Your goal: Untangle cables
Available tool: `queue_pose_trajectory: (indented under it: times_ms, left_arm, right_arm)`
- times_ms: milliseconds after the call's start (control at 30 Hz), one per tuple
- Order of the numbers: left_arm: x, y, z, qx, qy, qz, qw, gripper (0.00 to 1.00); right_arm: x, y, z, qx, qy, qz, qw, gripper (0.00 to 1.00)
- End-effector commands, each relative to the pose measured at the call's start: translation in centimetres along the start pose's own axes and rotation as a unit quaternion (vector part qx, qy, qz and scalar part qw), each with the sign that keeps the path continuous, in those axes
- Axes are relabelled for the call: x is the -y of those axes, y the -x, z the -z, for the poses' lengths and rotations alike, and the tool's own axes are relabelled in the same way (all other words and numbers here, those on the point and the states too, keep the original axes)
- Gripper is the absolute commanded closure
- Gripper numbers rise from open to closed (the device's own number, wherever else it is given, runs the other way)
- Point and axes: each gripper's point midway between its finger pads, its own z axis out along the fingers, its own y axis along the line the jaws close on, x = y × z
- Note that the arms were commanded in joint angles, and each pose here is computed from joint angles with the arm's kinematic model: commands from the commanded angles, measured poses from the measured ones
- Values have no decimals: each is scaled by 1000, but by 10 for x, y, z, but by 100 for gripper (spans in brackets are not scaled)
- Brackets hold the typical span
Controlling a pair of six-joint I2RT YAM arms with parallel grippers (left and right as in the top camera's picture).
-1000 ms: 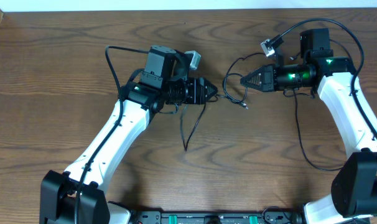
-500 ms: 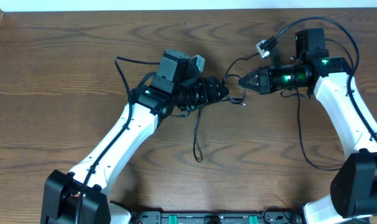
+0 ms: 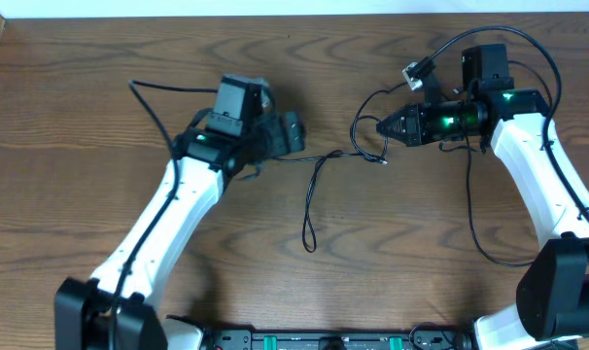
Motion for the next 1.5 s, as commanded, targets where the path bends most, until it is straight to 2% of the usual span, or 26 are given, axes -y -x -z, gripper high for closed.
queue_pose_trajectory:
  times_ms: [0,67,167,333,633,833,1100,1467]
  left_arm:
    - [-31,1,28,23,91,-57,994,2]
    - [-44,-10,35,7,121,-54,991,2]
    - [-45,-24,41,-20,119,-51,991,2]
    - [-13,-33,49,-36,30,-51,998,2]
    - [30,-20,77,9,-75,-70,995,2]
    - [32,-17,78,17,-79,-71,994,2]
    - [34,-13,78,21,-84,-21,996,2]
    - [34,-13,77,19,-83,-20,996,2]
  right_arm:
    - [-8,1,5,5,3,-3,1000,99]
    - [-8,0,5,2,3,-6,1000,99]
    - [-9,-3,5,-2,3,-10,1000,99]
    - [-9,-6,5,-8,3,-17,1000,99]
    - [-10,-11,5,-17,6,-27,999,99]
    - [-10,-14,5,-21,7,-30,999,99]
    - [-11,-17,5,-26,7,-37,999,99]
    - [-11,-18,5,-28,7,-39,999,99]
